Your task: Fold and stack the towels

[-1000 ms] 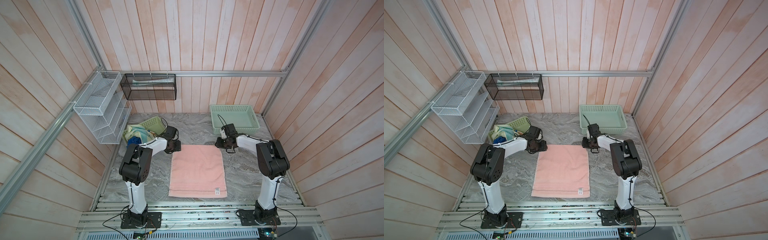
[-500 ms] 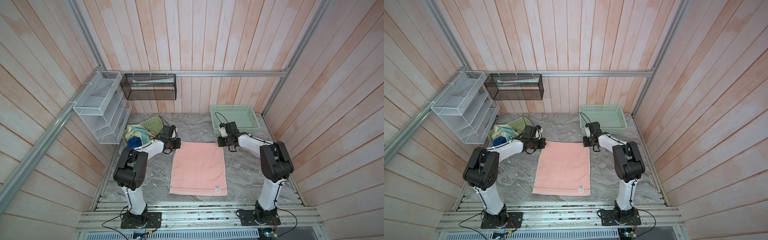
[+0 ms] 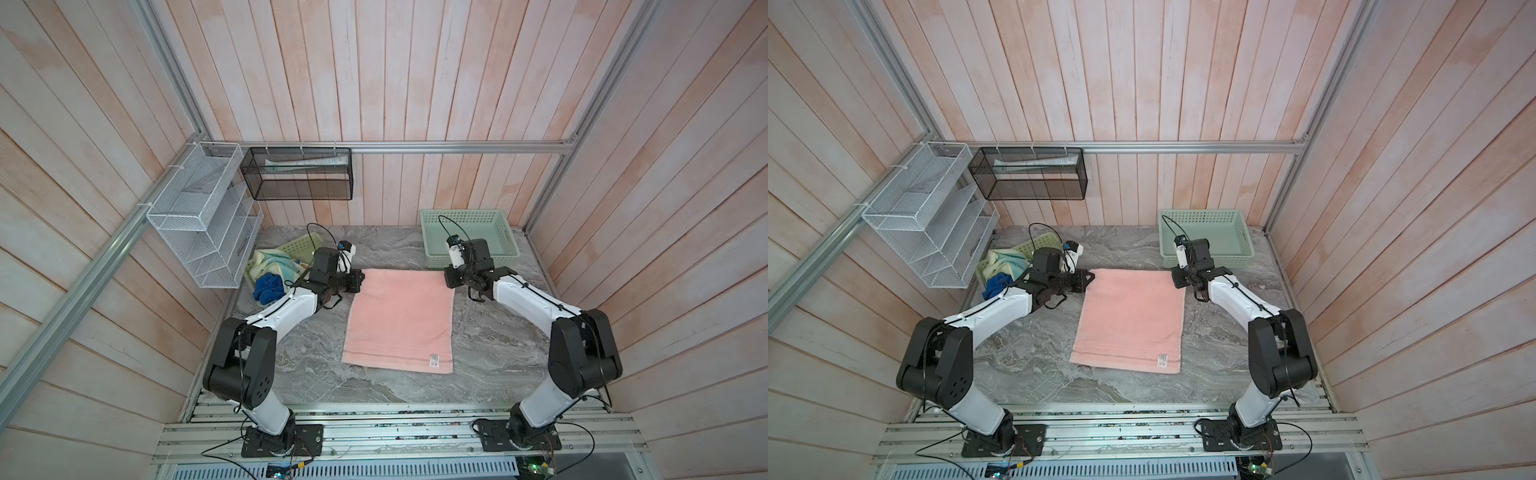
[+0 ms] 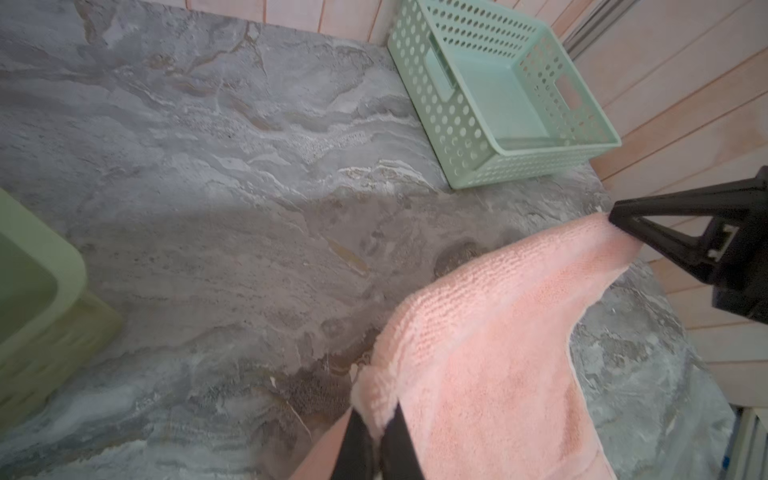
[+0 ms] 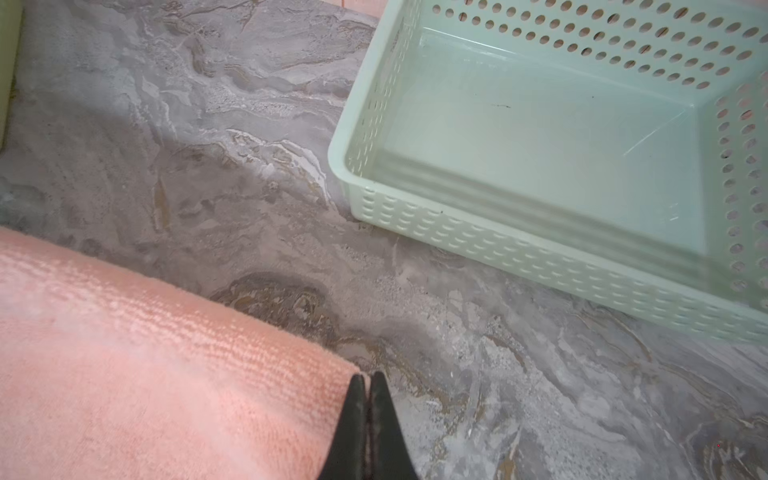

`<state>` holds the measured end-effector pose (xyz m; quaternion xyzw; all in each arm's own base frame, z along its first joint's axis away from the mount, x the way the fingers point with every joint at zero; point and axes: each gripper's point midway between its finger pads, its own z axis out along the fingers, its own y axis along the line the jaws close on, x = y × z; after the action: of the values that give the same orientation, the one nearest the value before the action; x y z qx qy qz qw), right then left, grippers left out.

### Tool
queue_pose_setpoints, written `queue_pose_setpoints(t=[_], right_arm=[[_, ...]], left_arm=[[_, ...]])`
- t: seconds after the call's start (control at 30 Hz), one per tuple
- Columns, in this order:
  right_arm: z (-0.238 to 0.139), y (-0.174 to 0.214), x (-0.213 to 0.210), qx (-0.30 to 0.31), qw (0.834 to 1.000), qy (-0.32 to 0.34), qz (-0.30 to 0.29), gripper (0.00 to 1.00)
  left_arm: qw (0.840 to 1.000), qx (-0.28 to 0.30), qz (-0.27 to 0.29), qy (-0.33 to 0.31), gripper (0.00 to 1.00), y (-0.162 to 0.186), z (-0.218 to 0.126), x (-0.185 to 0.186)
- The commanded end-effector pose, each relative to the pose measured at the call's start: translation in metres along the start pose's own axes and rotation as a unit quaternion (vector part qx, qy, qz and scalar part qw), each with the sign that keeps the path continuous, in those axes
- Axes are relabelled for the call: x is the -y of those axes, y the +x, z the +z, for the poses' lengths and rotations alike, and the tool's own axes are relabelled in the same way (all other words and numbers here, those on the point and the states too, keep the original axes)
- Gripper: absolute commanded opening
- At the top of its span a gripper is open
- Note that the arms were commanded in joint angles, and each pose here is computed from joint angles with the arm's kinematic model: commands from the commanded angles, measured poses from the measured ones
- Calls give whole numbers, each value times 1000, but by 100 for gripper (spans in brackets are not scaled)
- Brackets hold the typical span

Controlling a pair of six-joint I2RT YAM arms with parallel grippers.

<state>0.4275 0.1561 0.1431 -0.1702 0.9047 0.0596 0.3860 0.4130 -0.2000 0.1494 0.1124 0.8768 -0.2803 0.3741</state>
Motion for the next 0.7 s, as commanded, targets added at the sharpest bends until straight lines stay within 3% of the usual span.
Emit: queue_pose_setpoints(t=[0.0,0.2,0.53,0.6,0.67], right_arm=[[-12,16,-13,-8,1000,0,8,0],[-34,59,-49,-39,999,-23,16,0],[-56,148,-89,-126,983,-82,109,0],[-63,155,-95,-135,979,-94,121,0],[-71,159,-102,-146,973,-113,137,12]], left_arm=[[999,17,22,32,0,0,-14,13],[999,19,14,40,0,28,-33,15],[995,14,-88,48,0,105,-50,5],[994,19,-96,38,5,113,-56,2],[994,23,-100,30,18,118,-64,1]])
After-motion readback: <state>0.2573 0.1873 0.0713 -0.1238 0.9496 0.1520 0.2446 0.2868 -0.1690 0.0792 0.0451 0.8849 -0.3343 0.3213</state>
